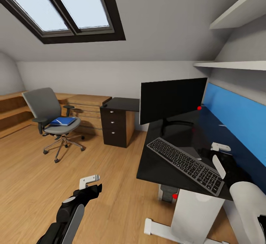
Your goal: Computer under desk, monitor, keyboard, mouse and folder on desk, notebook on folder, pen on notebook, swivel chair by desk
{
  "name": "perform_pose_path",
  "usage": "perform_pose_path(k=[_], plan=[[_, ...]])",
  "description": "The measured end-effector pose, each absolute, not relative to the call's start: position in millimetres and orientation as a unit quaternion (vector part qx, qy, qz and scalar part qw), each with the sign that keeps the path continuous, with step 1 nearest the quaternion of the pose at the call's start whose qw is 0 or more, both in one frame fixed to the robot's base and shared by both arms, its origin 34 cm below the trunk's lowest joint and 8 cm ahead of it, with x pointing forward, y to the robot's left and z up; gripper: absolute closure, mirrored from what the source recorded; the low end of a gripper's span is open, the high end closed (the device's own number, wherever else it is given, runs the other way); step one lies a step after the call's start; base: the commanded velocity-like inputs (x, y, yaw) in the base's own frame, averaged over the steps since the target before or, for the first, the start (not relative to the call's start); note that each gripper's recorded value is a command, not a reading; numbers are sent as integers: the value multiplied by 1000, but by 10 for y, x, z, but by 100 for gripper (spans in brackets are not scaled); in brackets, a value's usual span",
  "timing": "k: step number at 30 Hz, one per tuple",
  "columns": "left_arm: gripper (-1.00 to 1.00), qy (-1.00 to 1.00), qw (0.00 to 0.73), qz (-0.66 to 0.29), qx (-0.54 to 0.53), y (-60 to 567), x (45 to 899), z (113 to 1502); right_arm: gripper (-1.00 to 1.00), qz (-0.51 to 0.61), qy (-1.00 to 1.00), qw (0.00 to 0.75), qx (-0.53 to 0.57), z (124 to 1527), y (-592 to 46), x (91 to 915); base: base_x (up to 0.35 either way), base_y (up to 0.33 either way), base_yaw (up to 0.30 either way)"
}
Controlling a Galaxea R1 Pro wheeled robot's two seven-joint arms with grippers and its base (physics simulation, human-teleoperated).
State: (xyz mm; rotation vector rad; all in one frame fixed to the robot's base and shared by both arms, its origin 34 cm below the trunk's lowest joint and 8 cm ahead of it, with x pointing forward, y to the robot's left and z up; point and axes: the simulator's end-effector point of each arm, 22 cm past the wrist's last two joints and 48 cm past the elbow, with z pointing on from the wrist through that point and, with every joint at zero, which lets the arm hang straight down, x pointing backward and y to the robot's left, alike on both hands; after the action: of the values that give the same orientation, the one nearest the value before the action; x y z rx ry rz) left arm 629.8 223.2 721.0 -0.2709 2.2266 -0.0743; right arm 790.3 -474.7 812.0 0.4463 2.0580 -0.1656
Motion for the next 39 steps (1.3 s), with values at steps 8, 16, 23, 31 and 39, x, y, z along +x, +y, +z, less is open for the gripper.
perform_pose_path(k=[8,16,23,31,39], plan=[[-100,888,445,-33,-110,2225,6317,7205,-100,-72,850,490,182,8000,-4786,7873,0,0,0],[-100,888,445,-34,-110,2218,6308,7129,-100,-70,854,483,182,7897,-4778,7848,0,0,0],[-100,889,444,-35,-109,2212,6307,7124,-100,-64,860,473,180,7869,-4751,7830,0,0,0],[-100,889,444,-35,-109,2211,6306,7121,-100,-47,864,472,170,7868,-4709,7839,0,0,0],[-100,889,444,-33,-110,2222,6304,7117,-100,-21,873,460,160,7824,-4641,7818,0,0,0]])
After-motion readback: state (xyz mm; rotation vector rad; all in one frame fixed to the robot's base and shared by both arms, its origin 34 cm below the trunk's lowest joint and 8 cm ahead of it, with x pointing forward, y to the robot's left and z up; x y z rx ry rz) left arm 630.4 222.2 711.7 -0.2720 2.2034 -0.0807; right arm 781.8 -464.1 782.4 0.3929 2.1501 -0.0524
